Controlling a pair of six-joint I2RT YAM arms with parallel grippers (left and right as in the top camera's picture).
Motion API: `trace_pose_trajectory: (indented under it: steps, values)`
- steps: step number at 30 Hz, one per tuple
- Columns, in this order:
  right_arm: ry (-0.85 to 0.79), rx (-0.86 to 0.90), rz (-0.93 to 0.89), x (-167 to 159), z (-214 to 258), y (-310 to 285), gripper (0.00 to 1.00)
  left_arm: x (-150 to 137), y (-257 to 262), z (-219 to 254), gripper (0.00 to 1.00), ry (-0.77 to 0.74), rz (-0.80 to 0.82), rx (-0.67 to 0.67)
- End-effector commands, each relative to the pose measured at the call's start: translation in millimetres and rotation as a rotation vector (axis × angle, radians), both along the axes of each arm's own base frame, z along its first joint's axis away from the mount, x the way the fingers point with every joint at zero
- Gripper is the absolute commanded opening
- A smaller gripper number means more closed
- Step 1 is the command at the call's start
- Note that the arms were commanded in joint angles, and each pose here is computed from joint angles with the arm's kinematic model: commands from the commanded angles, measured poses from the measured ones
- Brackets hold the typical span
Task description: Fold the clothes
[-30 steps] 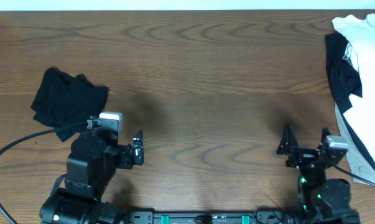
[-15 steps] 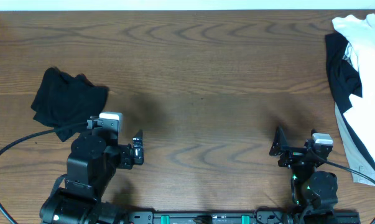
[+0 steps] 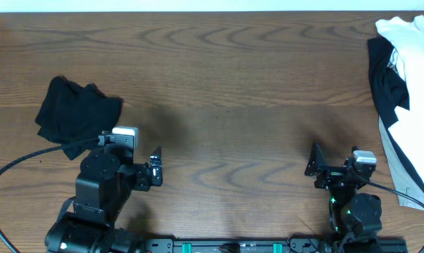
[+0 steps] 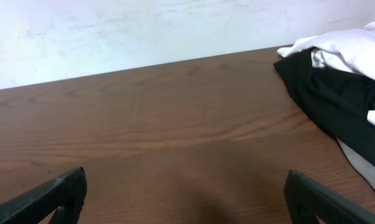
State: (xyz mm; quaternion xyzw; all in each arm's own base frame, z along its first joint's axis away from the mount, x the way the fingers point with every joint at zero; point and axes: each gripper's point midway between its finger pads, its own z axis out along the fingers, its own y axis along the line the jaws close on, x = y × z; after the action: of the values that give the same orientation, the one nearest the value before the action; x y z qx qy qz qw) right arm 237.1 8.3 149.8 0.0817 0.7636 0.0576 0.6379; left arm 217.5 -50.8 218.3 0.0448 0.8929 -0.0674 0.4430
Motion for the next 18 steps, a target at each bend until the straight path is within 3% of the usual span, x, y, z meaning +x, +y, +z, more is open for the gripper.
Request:
trace_pose_trajectory:
  steps: [1, 10, 18]
  values:
    - [-0.004, -0.012, -0.001, 0, 0, -1, 0.99, 0, 2, 2, 0.98, -0.004, 0.016, -0.003]
    - [-0.129, 0.008, -0.002, 9, 12, 0, 0.99, 0, 2, 2, 0.98, -0.004, 0.016, -0.003]
    - [-0.127, 0.008, 0.006, 9, 12, 2, 0.99, 0, 2, 2, 0.98, -0.004, 0.016, -0.003]
